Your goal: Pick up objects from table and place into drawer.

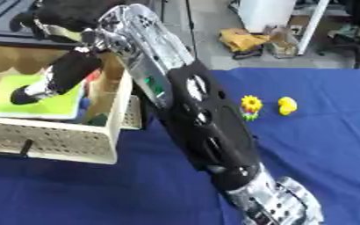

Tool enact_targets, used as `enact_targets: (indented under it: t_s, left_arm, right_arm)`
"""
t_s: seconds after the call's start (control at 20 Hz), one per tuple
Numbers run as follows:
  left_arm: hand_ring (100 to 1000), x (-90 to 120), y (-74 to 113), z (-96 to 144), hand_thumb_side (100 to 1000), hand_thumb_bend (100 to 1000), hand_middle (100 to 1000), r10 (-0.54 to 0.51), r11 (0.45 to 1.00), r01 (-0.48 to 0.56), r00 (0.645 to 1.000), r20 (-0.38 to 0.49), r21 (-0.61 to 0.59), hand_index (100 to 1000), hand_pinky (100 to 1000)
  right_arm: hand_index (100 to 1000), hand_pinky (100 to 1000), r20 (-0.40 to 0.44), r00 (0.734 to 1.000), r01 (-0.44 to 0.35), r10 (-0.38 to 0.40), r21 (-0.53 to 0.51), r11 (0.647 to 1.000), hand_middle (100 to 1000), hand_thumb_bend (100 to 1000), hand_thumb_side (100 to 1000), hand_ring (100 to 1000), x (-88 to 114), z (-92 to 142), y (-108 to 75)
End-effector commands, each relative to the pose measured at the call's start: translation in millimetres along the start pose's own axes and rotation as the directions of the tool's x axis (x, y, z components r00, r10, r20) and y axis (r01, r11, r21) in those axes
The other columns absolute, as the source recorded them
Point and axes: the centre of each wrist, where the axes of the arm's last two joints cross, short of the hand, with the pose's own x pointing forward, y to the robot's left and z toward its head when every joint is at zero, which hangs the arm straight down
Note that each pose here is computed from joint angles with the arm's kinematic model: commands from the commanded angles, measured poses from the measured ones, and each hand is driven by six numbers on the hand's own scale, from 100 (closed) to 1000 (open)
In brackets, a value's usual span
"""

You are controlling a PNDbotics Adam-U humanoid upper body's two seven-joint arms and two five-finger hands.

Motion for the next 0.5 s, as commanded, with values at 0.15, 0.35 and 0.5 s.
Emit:
enact_targets:
  t_s: [0.15, 0.35, 0.5]
  left_arm:
    - [696, 3.9, 1.3, -6.5, 1000, 244, 776, -0.004, 0.999, 0.004, 1.0, 0.014, -0.035, 867, 642]
    - [696, 4.0, 1.5, -6.6, 1000, 242, 776, -0.004, 0.999, 0.005, 1.0, 0.013, -0.034, 867, 642]
    - [696, 4.2, 2.0, -6.6, 1000, 242, 775, -0.006, 0.999, 0.007, 1.0, 0.014, -0.033, 867, 642]
  right_arm:
    - [1000, 804, -0.086, 0.996, -0.026, 0.023, -0.033, 0.999, 765, 683, 848, 971, -1.2, 0.5, -13.3]
    - [1000, 802, -0.092, 0.996, -0.022, 0.017, -0.055, 0.998, 752, 671, 830, 972, -1.2, 2.1, -14.3]
    - [1000, 798, -0.091, 0.996, -0.009, 0.001, -0.087, 0.996, 741, 655, 822, 972, -2.5, 7.0, -18.6]
